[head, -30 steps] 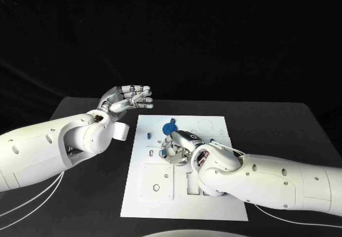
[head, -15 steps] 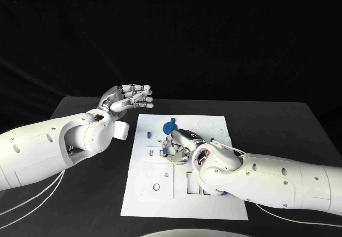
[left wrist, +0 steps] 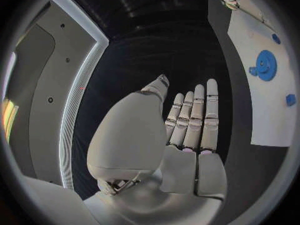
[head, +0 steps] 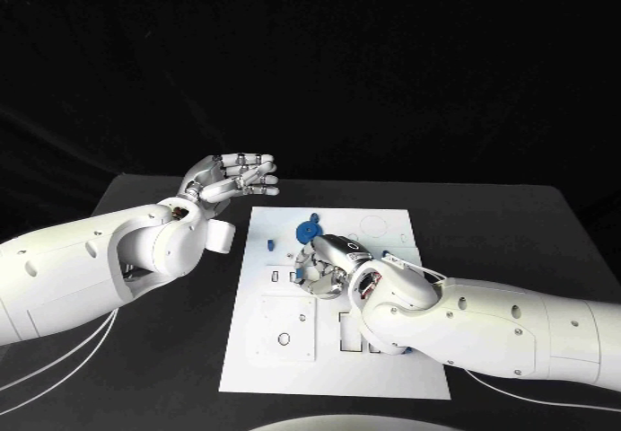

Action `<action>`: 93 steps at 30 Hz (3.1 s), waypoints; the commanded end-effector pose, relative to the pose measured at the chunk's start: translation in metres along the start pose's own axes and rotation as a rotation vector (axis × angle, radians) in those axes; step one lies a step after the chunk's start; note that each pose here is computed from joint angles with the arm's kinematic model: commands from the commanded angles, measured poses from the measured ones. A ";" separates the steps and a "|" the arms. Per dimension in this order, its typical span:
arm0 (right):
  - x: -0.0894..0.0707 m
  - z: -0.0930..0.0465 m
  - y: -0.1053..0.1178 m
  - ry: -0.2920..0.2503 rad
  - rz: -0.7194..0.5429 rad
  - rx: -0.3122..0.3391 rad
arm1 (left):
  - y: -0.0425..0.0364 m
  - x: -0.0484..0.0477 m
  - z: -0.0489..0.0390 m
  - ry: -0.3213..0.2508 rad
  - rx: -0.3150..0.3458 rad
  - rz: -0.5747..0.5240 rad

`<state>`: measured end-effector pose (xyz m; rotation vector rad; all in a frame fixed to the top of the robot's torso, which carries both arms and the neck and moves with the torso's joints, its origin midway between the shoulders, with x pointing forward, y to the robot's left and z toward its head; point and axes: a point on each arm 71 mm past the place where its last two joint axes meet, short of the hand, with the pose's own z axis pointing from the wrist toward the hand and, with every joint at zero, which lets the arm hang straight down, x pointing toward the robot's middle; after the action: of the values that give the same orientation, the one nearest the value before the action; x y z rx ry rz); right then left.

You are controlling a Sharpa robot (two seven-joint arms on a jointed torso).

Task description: Assemble the parts on the task board

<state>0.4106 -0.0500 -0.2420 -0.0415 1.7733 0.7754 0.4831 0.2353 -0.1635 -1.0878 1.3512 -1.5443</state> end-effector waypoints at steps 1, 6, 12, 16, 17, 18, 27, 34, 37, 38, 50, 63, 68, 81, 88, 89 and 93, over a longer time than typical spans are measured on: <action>0.003 -0.001 -0.003 0.020 -0.017 0.010 | -0.0008 0.0026 0.0005 0.021 0.007 -0.006; 0.003 0.000 -0.003 0.016 -0.016 0.008 | -0.0007 0.0023 0.0004 0.021 0.006 -0.006; 0.003 0.000 -0.003 0.012 -0.014 0.002 | -0.0005 0.0024 0.0005 0.021 0.004 -0.006; 0.002 0.000 -0.003 0.008 -0.012 0.000 | -0.0004 0.0019 0.0005 0.021 0.003 -0.006; 0.002 0.000 -0.003 0.006 -0.011 -0.001 | -0.0004 0.0018 0.0005 0.020 0.003 -0.006; 0.002 0.000 -0.003 0.002 -0.010 -0.004 | -0.0003 0.0017 0.0005 0.020 0.003 -0.006; -0.012 -0.012 -0.006 -0.072 0.036 -0.052 | 0.0025 -0.0001 0.0008 0.023 -0.023 0.011; -0.064 -0.025 -0.030 -0.156 0.204 -0.111 | 0.0133 -0.0005 0.0005 0.060 -0.146 0.133; -0.091 -0.033 -0.044 -0.199 0.233 -0.114 | 0.0211 0.0024 -0.0008 0.122 -0.242 0.214; -0.100 -0.036 -0.050 -0.211 0.236 -0.112 | 0.0243 0.0041 -0.0019 0.157 -0.284 0.252; -0.154 -0.053 -0.108 -0.320 0.362 0.032 | 0.0499 0.0207 -0.0098 0.416 -0.656 0.734; -0.172 -0.049 -0.132 -0.484 0.504 0.066 | 0.0506 0.0398 0.0177 0.475 -0.719 1.012; -0.176 -0.048 -0.140 -0.540 0.578 0.083 | 0.0512 0.0478 0.0269 0.496 -0.722 1.066; -0.177 -0.045 -0.146 -0.566 0.628 0.112 | 0.0563 0.0618 0.0356 0.564 -0.747 1.132; -0.176 -0.042 -0.144 -0.555 0.634 0.103 | 0.0591 0.0688 0.0369 0.597 -0.757 1.139; -0.176 -0.042 -0.144 -0.554 0.635 0.102 | 0.0594 0.0692 0.0369 0.601 -0.759 1.140; -0.175 -0.041 -0.143 -0.552 0.636 0.100 | 0.0610 0.0712 0.0373 0.618 -0.769 1.145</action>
<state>0.4955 -0.2448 -0.1536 0.7733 1.2897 1.0057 0.4996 0.1513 -0.2137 -0.0525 2.4416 -0.4695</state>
